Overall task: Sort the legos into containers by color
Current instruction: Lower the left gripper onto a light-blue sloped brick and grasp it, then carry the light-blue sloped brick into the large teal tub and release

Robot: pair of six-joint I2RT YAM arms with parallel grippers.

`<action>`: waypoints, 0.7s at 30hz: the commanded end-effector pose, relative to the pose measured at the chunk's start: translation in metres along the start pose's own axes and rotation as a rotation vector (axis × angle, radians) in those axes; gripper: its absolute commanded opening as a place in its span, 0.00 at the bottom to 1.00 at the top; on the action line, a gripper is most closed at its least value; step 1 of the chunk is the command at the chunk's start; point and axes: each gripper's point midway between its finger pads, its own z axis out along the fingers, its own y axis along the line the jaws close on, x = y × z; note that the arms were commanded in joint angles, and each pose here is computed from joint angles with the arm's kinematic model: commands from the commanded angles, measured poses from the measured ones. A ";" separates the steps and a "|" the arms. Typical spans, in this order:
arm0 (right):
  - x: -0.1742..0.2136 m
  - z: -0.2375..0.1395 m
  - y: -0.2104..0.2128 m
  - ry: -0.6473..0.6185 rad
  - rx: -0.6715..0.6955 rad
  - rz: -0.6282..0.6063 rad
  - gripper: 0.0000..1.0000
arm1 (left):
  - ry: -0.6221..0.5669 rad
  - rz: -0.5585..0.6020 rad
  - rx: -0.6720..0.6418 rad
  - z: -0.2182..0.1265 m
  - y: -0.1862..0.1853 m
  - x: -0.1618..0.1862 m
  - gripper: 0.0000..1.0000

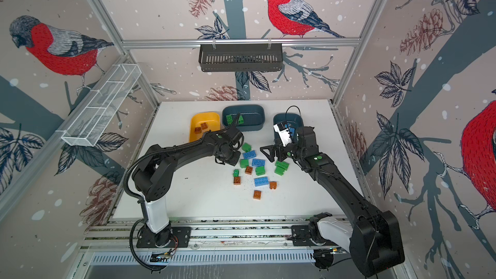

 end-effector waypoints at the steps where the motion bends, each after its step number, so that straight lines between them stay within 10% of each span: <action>1: -0.005 -0.002 -0.003 -0.005 0.020 -0.012 1.00 | -0.048 -0.013 0.039 -0.023 -0.011 -0.023 0.39; 21: -0.050 -0.056 -0.086 -0.162 0.343 0.052 1.00 | -0.505 -0.046 0.557 -0.060 -0.141 -0.226 0.38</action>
